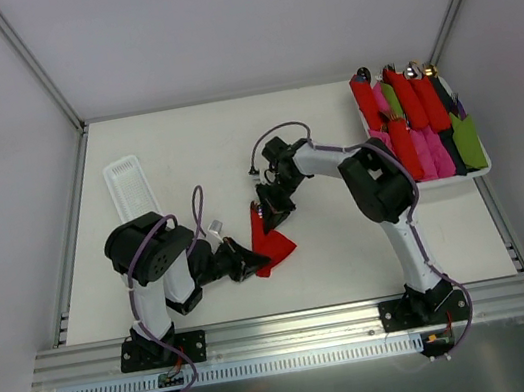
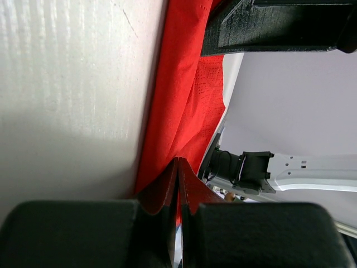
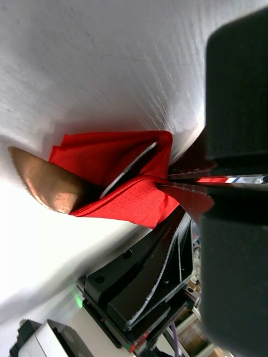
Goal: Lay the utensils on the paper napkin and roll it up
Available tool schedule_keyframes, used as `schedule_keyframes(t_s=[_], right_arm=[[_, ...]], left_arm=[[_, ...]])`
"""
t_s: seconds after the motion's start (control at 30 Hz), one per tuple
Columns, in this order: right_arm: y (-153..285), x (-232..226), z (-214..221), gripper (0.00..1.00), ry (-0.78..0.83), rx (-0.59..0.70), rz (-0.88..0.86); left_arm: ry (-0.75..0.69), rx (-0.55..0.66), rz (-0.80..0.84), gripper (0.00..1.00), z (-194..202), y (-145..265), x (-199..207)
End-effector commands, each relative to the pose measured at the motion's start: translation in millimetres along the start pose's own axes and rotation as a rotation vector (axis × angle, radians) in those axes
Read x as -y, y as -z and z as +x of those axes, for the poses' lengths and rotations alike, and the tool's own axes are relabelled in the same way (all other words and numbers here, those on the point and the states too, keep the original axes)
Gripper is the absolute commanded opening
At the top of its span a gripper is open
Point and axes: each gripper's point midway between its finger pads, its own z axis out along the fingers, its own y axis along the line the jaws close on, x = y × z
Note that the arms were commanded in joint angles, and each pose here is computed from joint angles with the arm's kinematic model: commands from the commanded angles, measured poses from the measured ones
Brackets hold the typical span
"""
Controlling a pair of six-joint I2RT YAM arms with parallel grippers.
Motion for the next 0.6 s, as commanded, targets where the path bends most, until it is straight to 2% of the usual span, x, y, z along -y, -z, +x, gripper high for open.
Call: schedule_keyframes(t_s=[0.0, 0.13, 0.23, 0.27, 0.4, 0.53, 0.57], right_arm=[[-18, 29, 7, 0.00, -0.017, -0.021, 0.029], [0, 9, -4, 0.00, 0.053, 0.064, -0.055], [17, -8, -12, 0.00, 0.116, 0.125, -0.118], [20, -11, -13, 0.00, 0.136, 0.136, -0.125], [33, -26, -18, 0.00, 0.214, 0.194, -0.161], [40, -31, -17, 0.00, 0.256, 0.221, -0.174], [43, -33, -18, 0.00, 0.262, 0.231, -0.181]], left_arm=[[0.052, 0.041, -0.106, 0.00, 4, 13, -33], [-0.005, 0.049, -0.040, 0.00, 1, 13, -16], [-0.066, 0.057, 0.025, 0.13, -1, 14, 2], [-0.087, 0.058, 0.047, 0.23, -1, 14, 9], [-0.164, 0.059, 0.108, 0.39, -2, 17, 30], [-0.276, 0.071, 0.169, 0.43, -5, 20, 58], [-0.277, 0.065, 0.133, 0.43, -4, 20, 52]])
